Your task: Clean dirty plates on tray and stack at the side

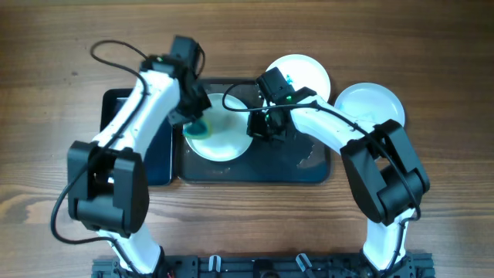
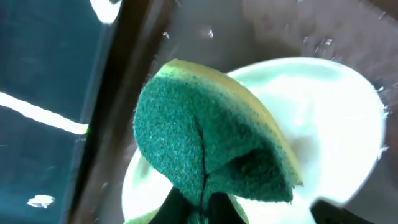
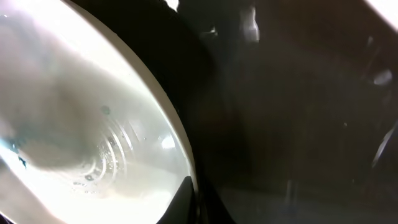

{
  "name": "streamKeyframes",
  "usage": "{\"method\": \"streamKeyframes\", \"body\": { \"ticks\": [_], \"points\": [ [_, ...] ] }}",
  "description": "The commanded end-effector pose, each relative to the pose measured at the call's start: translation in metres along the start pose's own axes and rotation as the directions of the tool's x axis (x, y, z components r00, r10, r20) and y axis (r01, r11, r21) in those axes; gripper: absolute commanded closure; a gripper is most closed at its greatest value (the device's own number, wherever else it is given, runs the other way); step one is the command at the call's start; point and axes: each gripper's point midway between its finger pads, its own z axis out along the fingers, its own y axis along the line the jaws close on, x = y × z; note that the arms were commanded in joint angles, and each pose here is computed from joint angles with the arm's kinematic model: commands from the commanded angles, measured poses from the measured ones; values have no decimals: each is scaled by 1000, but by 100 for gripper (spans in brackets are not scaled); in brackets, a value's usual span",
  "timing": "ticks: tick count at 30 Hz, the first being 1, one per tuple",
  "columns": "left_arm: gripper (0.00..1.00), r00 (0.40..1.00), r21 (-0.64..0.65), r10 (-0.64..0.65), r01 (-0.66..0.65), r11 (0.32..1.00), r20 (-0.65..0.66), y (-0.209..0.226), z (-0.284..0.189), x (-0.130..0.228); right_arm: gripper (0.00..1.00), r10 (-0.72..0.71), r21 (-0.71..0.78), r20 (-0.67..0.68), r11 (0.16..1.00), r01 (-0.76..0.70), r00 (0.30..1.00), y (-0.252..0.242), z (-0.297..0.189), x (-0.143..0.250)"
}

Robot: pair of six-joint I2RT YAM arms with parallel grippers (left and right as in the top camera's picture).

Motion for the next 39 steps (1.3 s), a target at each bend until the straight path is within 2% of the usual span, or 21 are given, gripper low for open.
{"method": "streamKeyframes", "body": {
  "ticks": [1,13,17,20,22,26,29,31,36,39],
  "points": [
    [96,999,2,43,-43,999,-28,-1,24,22,96,2,65,-16,998,-1,1000,-19,7,4],
    [96,992,59,117,-119,991,37,-1,84,49,96,-15,66,-19,998,16,1000,-19,6,4],
    [96,965,247,262,-261,933,32,-34,84,60,96,-17,63,-16,998,18,1000,-18,7,3],
    [96,931,465,361,-345,816,57,-74,68,70,96,-18,61,-14,998,18,1000,-18,7,3],
    [96,931,488,355,-348,800,82,-82,64,65,96,-22,62,-15,998,23,1000,-18,7,3],
    [96,959,380,265,-283,880,100,-67,66,42,96,-24,63,-16,998,25,1000,-19,7,3],
    [96,975,224,177,-205,953,137,-40,59,13,96,-24,63,-16,998,25,1000,-18,7,3],
    [96,973,127,149,-172,977,176,-23,53,-4,96,-25,63,-17,998,26,1000,-19,7,3],
    [96,953,-122,132,-101,987,273,22,47,-28,96,-27,63,-17,998,28,999,-19,7,3],
    [96,956,-153,138,-101,983,259,29,48,-24,96,-27,63,-17,998,28,999,-19,7,3]
  ]
}}
